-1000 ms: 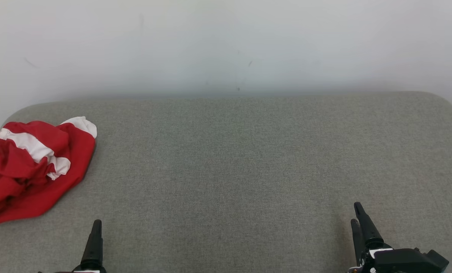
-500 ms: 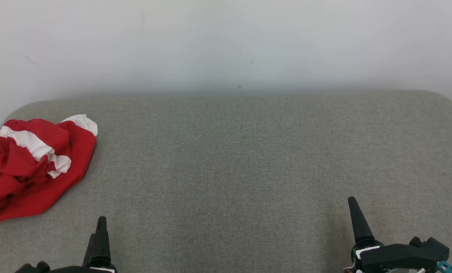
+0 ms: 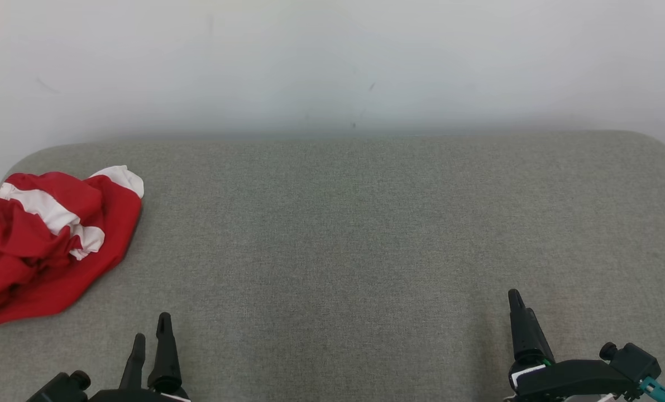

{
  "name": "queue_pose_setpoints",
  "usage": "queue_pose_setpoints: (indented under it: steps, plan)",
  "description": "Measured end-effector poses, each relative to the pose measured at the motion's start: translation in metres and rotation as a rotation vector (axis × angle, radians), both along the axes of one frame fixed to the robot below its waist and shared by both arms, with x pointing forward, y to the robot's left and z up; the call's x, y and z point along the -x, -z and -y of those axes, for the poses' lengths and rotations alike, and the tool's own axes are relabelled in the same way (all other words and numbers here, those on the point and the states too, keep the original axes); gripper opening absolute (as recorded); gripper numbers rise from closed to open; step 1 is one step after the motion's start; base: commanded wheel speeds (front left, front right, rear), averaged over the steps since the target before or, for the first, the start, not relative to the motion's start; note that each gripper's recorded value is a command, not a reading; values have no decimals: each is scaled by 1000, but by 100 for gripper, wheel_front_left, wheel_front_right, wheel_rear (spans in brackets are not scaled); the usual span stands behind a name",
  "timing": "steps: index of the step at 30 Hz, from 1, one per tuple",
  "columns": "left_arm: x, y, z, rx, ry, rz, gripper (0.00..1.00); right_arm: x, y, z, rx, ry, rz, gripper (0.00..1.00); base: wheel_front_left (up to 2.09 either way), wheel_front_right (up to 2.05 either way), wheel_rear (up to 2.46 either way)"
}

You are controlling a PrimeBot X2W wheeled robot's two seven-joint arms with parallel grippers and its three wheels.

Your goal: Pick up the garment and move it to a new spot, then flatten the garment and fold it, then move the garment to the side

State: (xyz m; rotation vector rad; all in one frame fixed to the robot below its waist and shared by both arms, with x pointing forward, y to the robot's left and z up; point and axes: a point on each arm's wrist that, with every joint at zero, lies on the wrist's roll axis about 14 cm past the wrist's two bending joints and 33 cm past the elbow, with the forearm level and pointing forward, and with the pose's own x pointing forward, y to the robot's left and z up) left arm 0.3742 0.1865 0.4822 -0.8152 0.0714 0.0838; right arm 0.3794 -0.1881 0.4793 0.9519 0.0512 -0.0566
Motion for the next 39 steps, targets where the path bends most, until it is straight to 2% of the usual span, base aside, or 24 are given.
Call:
queue_pose_setpoints:
  steps: [9, 17, 39]
  plan:
    - [1, -4, 3, -159, 16, 16, 100, -1, -3, -3, 116, -16, 14, 100, 0, 0, 0]
    - [2, -8, 7, -342, 37, 29, 100, -2, -6, -4, 226, -23, 32, 100, 0, 0, 0]
    - [2, -15, 19, -603, 89, 82, 100, -2, -7, -5, 428, -36, 56, 100, 0, 0, 0]
